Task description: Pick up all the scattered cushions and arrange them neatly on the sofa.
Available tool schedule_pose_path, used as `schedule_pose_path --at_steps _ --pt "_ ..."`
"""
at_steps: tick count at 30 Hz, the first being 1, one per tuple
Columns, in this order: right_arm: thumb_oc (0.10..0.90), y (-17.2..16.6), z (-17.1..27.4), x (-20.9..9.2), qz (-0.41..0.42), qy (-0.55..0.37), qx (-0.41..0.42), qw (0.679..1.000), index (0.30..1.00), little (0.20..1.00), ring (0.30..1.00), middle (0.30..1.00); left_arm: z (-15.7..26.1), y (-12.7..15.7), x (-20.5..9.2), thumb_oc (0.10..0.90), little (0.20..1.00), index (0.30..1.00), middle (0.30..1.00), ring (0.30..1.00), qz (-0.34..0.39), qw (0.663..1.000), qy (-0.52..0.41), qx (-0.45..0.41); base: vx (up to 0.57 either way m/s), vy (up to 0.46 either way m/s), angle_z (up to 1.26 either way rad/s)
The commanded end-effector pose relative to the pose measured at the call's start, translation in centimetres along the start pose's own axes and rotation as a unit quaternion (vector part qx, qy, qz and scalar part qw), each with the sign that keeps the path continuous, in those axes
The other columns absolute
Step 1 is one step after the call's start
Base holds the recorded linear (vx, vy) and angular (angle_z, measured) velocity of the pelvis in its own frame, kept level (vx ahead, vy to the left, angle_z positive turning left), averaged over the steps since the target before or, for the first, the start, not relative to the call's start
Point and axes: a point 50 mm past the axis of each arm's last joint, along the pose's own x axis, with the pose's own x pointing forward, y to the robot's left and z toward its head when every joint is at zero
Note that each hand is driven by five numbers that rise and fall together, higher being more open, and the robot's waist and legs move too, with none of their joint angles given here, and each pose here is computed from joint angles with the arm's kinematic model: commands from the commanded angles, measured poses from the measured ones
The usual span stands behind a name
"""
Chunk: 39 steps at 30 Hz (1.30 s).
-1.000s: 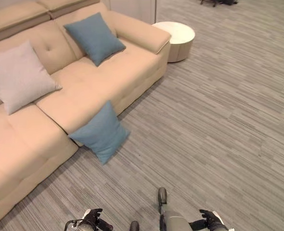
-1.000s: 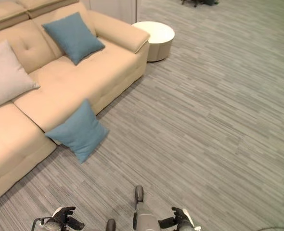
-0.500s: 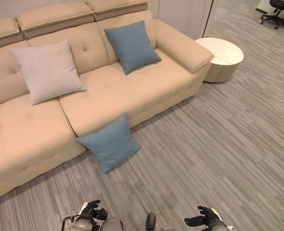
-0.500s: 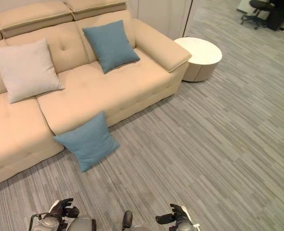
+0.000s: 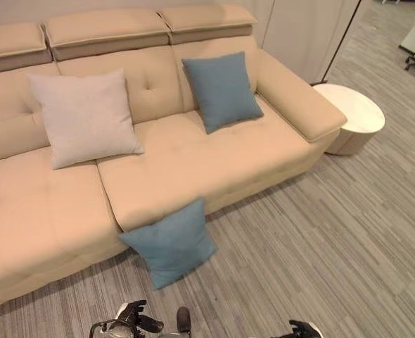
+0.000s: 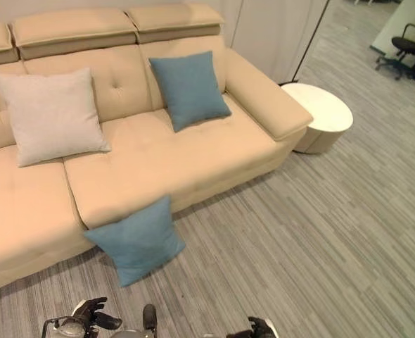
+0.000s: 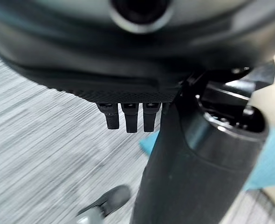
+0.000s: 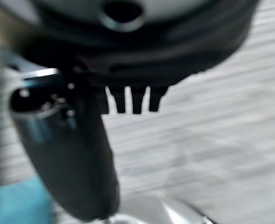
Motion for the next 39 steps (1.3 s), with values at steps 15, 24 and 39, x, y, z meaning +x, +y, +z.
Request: schedule_pose_path --at_steps 15,24,39 --pt "0.8 -1.6 0.5 0.1 -0.014 -0.018 -0.001 1.0 0.9 0.9 0.9 0.9 -0.2 0.0 -0.1 0.8 0.9 0.9 0.9 0.9 0.003 1.0 -0.005 -0.007 0.17 -0.105 0.68" --pt "0.8 -2.9 1.8 0.3 -0.04 -0.039 0.008 0.998 0.9 0.9 0.9 0.9 2.1 0.3 0.2 0.8 0.9 0.9 0.9 0.9 0.011 0.999 -0.04 -0.012 0.04 -0.024 0.77" --pt "0.8 -5.2 12.2 -0.4 -0.108 -0.216 0.025 0.97 0.9 0.9 0.9 0.9 10.0 4.0 -0.5 0.8 0.9 0.9 0.9 0.9 0.095 0.97 -0.198 -0.103 0.0 0.102 -0.19"
